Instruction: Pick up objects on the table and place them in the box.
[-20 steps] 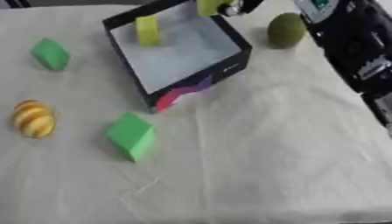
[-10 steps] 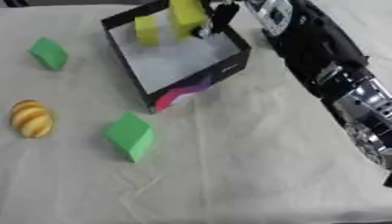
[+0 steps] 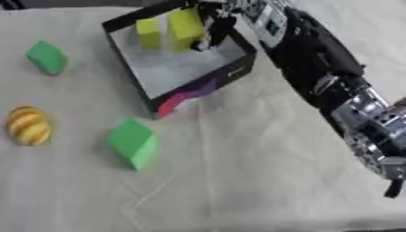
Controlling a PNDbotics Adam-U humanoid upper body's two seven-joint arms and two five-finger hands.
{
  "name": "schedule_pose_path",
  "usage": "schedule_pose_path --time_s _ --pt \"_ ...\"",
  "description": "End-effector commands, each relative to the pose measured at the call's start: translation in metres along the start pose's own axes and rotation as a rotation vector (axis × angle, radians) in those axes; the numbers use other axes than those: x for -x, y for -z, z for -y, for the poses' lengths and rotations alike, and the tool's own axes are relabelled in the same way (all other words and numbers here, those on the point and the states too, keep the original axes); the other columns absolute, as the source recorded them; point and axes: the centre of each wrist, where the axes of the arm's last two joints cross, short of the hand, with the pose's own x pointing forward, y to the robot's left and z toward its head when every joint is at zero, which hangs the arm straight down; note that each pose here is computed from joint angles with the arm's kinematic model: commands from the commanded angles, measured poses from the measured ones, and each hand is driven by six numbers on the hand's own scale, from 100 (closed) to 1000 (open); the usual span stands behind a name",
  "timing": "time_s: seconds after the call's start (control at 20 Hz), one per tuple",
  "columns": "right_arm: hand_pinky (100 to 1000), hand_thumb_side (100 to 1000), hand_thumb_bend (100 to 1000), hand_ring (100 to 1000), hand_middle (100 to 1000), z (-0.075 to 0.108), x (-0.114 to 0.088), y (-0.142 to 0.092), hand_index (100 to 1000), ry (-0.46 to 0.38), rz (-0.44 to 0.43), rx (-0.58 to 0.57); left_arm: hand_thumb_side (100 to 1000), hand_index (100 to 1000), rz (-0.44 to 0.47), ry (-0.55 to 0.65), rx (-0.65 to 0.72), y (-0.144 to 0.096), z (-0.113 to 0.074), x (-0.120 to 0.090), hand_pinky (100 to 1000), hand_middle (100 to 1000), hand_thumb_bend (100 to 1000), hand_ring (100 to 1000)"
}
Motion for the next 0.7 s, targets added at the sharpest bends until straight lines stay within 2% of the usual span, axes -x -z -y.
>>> schedule_pose_path --time_s 0.05,0.1,0.15,0.3,0.4,0.55,0.7 --pt "761 109 312 651 663 0.0109 -0.0058 -0.0015 744 -0.031 0.023 0.015 536 716 0.036 0.005 0.014 0.0062 0.0003 -0.0091 706 676 367 628" --pt "766 115 328 701 706 0.0102 -0.0060 -0.0015 782 -0.038 0.028 0.008 536 716 0.035 0.005 0.014 0.0061 0.0003 -0.0091 706 676 366 628" --pt "767 116 331 711 714 0.0096 -0.0059 -0.0017 789 -0.045 0.034 0.001 536 716 0.035 0.006 0.014 0.0061 0.0003 -0.0091 706 676 366 628" --pt "815 105 361 854 810 0.0097 -0.0060 -0.0030 873 -0.067 0.054 -0.014 537 715 0.034 0.008 0.013 0.0059 0.0000 -0.0089 705 676 365 628" --pt "849 104 409 896 846 0.0119 -0.0063 -0.0045 901 -0.082 0.057 -0.013 537 715 0.032 0.008 0.014 0.0057 0.0000 -0.0087 705 676 364 628" --pt "868 142 420 903 854 0.0151 -0.0071 -0.0066 913 -0.112 0.051 0.010 537 715 0.031 0.009 0.014 0.0057 0.0000 -0.0087 705 675 364 628" --pt "872 100 403 887 841 0.0181 -0.0070 -0.0084 916 -0.120 0.039 0.057 536 716 0.031 0.012 0.013 0.0056 -0.0005 -0.0090 705 676 365 628"
